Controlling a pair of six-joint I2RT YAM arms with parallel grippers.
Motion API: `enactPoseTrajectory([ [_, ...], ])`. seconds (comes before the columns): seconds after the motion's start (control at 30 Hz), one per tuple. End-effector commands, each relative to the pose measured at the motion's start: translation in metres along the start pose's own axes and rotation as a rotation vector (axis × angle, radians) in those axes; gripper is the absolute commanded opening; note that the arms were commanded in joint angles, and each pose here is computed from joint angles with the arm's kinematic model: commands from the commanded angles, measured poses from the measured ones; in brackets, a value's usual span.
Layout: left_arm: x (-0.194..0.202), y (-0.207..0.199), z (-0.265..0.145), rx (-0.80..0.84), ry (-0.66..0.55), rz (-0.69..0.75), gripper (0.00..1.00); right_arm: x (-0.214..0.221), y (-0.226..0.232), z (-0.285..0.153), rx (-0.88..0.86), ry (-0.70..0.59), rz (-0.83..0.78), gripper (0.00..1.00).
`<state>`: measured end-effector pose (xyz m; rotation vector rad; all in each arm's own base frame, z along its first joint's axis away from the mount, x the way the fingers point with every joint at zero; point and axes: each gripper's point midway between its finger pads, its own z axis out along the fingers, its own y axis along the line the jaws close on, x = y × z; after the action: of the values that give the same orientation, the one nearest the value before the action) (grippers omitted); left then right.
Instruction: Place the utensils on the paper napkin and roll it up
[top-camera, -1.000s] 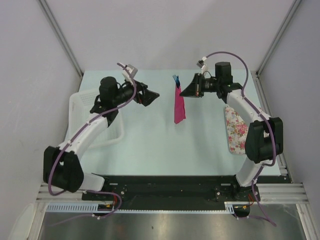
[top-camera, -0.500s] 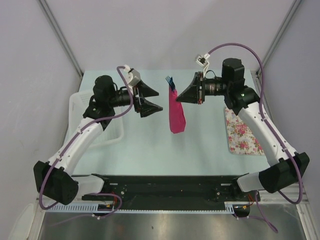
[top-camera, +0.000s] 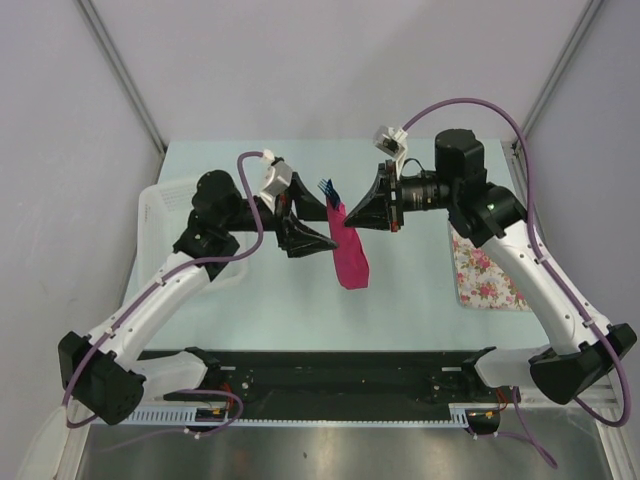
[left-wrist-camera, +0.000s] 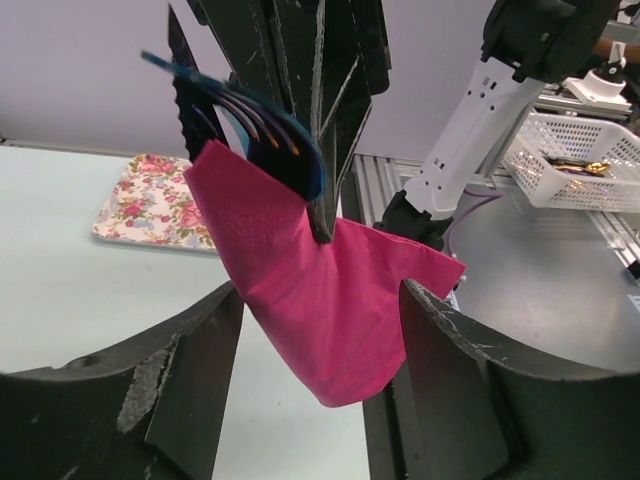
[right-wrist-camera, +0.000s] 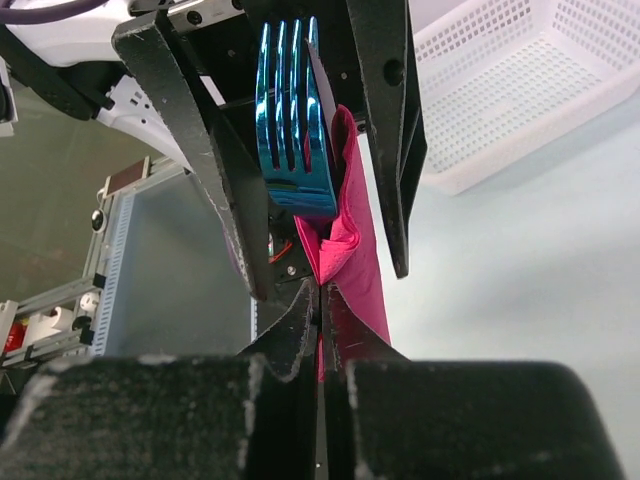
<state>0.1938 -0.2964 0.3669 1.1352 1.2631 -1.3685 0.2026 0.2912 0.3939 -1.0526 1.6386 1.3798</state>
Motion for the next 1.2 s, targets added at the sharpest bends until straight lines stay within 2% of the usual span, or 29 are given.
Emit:
enactPoseTrajectory([
  [0.0, -0.013, -0.009, 0.005, 0.024, -0.059, -0.011, 0.67, -0.025, 0.026, -0.007, -0.009, -0.052, -0.138, 0.0],
  [0.23, -0.016, -0.012, 0.011, 0.042, -0.092, -0.025, 0.62, -0.031, 0.03, -0.005, -0.008, -0.061, -0.156, 0.0],
  [0.33, -0.015, -0.014, 0.012, 0.059, -0.096, -0.023, 0.55, -0.031, 0.03, -0.004, -0.009, -0.06, -0.156, 0.0],
  [0.43, -0.017, -0.017, 0.012, 0.069, -0.108, -0.013, 0.4, -0.033, 0.03, -0.003, -0.015, -0.063, -0.161, 0.0],
  [0.47, -0.016, -0.017, 0.012, 0.069, -0.109, -0.015, 0.31, -0.032, 0.031, -0.002, -0.017, -0.061, -0.159, 0.0],
  [0.53, -0.017, -0.019, 0.011, 0.078, -0.109, -0.01, 0.25, -0.032, 0.029, -0.001, -0.013, -0.061, -0.156, 0.0],
  [0.67, -0.013, -0.021, 0.01, 0.079, -0.098, -0.035, 0.02, -0.037, 0.027, -0.001, 0.002, -0.08, -0.156, 0.0],
  [0.77, -0.015, -0.016, 0.008, 0.056, -0.105, -0.038, 0.0, -0.041, 0.021, -0.002, 0.038, -0.095, -0.155, 0.0],
  [0.87, -0.026, -0.005, 0.004, 0.025, -0.133, -0.075, 0.0, -0.045, 0.012, -0.007, 0.082, -0.111, -0.14, 0.37],
  [0.9, -0.032, 0.003, -0.001, 0.001, -0.151, -0.069, 0.0, -0.047, 0.011, -0.011, 0.097, -0.119, -0.134, 0.6],
  [0.93, -0.038, 0.01, -0.003, -0.024, -0.169, -0.078, 0.0, -0.046, 0.007, -0.014, 0.11, -0.119, -0.121, 0.7],
  [0.97, -0.044, 0.017, -0.008, -0.053, -0.186, -0.09, 0.0, -0.045, 0.005, -0.016, 0.125, -0.122, -0.105, 0.9],
  [1.03, -0.053, 0.023, -0.011, -0.072, -0.209, -0.086, 0.0, -0.041, 0.004, -0.023, 0.146, -0.119, -0.096, 0.98],
  [1.17, -0.07, 0.029, -0.014, -0.1, -0.239, -0.091, 0.0, -0.016, 0.001, -0.026, 0.169, -0.067, -0.086, 0.97],
])
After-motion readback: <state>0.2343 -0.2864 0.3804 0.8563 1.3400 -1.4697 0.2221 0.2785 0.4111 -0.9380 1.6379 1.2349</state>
